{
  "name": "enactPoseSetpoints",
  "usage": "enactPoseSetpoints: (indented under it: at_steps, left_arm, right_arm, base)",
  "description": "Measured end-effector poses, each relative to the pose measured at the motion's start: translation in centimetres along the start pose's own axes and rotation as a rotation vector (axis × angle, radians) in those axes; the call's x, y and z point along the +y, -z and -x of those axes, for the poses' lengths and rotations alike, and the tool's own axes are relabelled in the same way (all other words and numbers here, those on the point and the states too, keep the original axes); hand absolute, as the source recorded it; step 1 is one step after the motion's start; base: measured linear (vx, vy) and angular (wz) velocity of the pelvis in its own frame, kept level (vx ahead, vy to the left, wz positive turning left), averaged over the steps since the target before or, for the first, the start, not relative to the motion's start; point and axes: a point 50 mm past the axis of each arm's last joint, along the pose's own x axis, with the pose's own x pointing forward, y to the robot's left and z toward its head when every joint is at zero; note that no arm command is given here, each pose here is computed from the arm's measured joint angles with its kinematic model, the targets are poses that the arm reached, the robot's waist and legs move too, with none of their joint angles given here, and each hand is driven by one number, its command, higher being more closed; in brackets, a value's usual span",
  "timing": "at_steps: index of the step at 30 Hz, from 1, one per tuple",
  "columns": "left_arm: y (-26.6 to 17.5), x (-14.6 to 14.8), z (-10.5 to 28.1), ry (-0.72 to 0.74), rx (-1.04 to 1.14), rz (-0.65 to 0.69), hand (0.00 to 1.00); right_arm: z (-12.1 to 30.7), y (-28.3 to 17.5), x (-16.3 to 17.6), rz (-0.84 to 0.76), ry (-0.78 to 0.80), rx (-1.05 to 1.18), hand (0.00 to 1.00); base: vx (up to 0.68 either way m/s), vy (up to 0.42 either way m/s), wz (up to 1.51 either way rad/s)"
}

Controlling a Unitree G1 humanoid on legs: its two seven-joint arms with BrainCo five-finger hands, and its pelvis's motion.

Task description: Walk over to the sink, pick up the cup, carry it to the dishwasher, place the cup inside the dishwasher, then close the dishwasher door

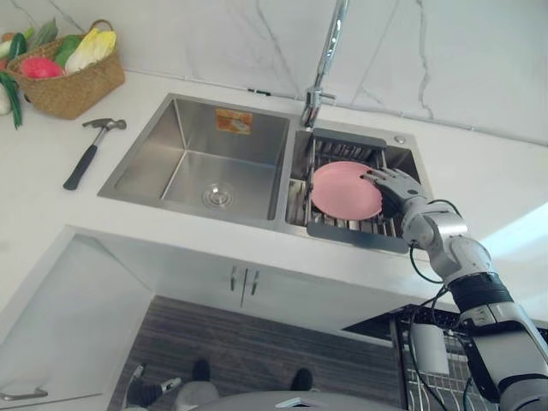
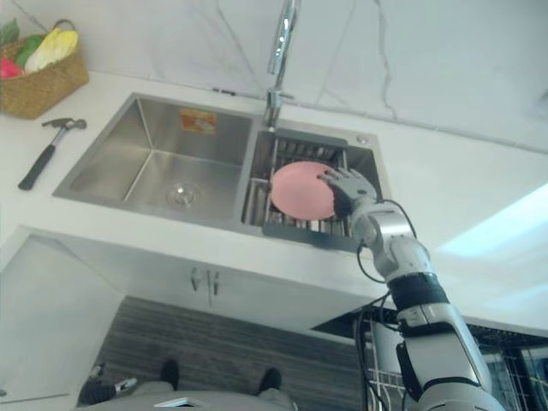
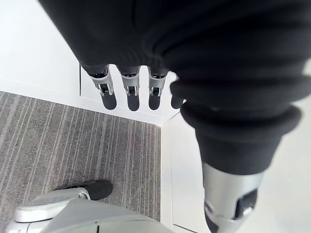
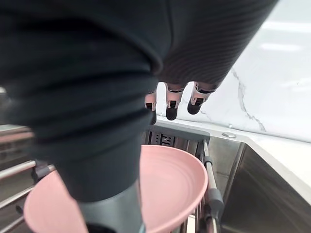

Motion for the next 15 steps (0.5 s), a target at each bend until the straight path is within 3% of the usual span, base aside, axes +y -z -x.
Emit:
enactPoseSetpoints:
  at_steps: [3,15]
  left_arm:
    - [-0.5,0.2,-0.1,-0.005,-0.021,0.011,0.00]
    - [-0.9,0.0,-0.2,0.011,-0.036,0.005,0.00]
  right_arm:
    - [-0.3,0.2,-0.2,0.066,-0.033,0.001,0.00]
    - [-0.8,0.0,-0.8,0.087,-0.030,-0.006,0.00]
  base:
    - [0.02,0.005,0.06]
    - [0.00,-0.001,0.01]
